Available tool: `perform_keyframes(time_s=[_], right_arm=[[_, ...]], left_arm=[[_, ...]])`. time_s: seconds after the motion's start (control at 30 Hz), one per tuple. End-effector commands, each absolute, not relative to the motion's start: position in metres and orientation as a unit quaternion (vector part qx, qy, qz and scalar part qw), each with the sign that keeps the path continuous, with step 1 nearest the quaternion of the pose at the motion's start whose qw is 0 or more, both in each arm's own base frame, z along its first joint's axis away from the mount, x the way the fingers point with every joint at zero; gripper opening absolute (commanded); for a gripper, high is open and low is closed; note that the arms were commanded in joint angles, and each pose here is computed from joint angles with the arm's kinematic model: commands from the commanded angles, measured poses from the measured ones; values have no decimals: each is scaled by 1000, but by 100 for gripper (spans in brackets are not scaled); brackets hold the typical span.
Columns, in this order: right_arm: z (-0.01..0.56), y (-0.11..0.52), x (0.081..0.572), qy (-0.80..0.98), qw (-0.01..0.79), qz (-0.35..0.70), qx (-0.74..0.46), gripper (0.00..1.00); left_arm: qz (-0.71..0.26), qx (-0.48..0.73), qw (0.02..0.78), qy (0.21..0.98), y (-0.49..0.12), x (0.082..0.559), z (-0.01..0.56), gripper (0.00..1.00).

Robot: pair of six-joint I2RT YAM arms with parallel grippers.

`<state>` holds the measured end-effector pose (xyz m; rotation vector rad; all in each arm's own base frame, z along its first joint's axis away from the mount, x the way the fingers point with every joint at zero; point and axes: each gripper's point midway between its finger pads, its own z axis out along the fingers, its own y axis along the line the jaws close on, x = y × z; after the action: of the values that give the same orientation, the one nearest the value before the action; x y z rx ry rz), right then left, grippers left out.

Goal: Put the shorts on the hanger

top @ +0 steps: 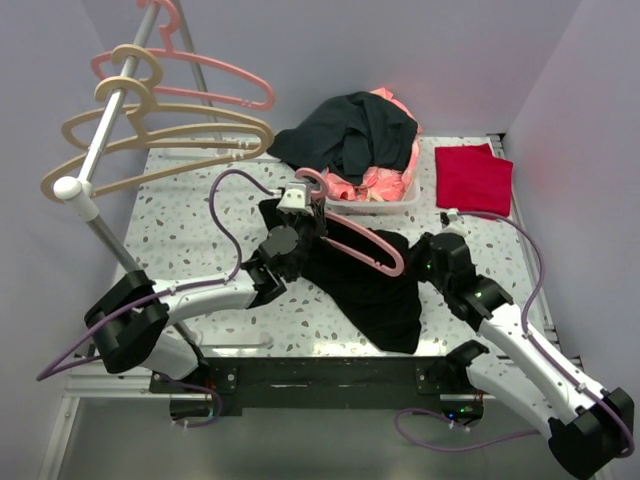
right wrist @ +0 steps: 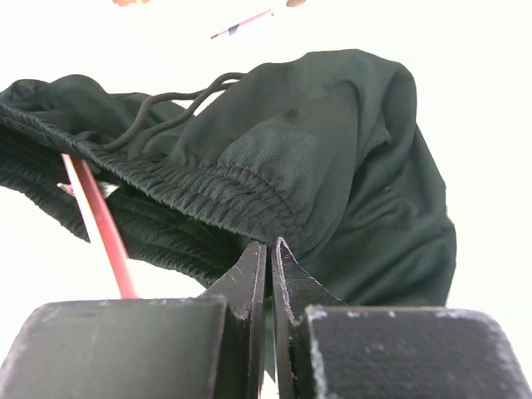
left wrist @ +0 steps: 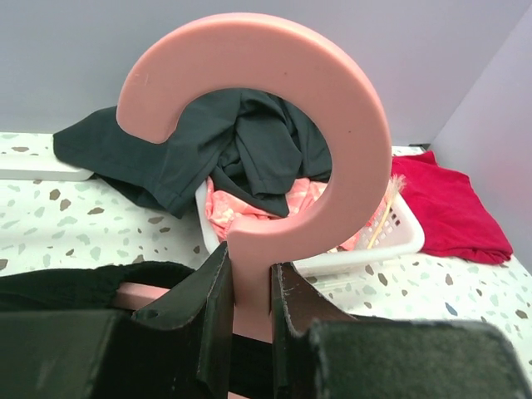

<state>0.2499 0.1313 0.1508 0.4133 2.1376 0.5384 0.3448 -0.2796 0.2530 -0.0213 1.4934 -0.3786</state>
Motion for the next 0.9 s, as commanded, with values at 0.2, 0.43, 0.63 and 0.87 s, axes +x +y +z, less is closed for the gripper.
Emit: perform_keyframes(time_s=[0.2, 0.43, 0.63, 0.87], right_arm=[[177, 108, 229, 862, 441, 186, 168, 0], [193, 98, 229, 858, 458, 166, 165, 0], [231, 107, 240, 865, 454, 162, 143, 0], [284, 122, 247, 845, 478, 206, 126, 0]], left_arm=[[-113, -100, 746, 649, -236, 372, 268, 0], [-143, -78, 754, 636, -239, 364, 266, 0], [-153, -46, 759, 631, -248, 354, 268, 0], [-158, -32, 766, 622, -260, 342, 281, 0]])
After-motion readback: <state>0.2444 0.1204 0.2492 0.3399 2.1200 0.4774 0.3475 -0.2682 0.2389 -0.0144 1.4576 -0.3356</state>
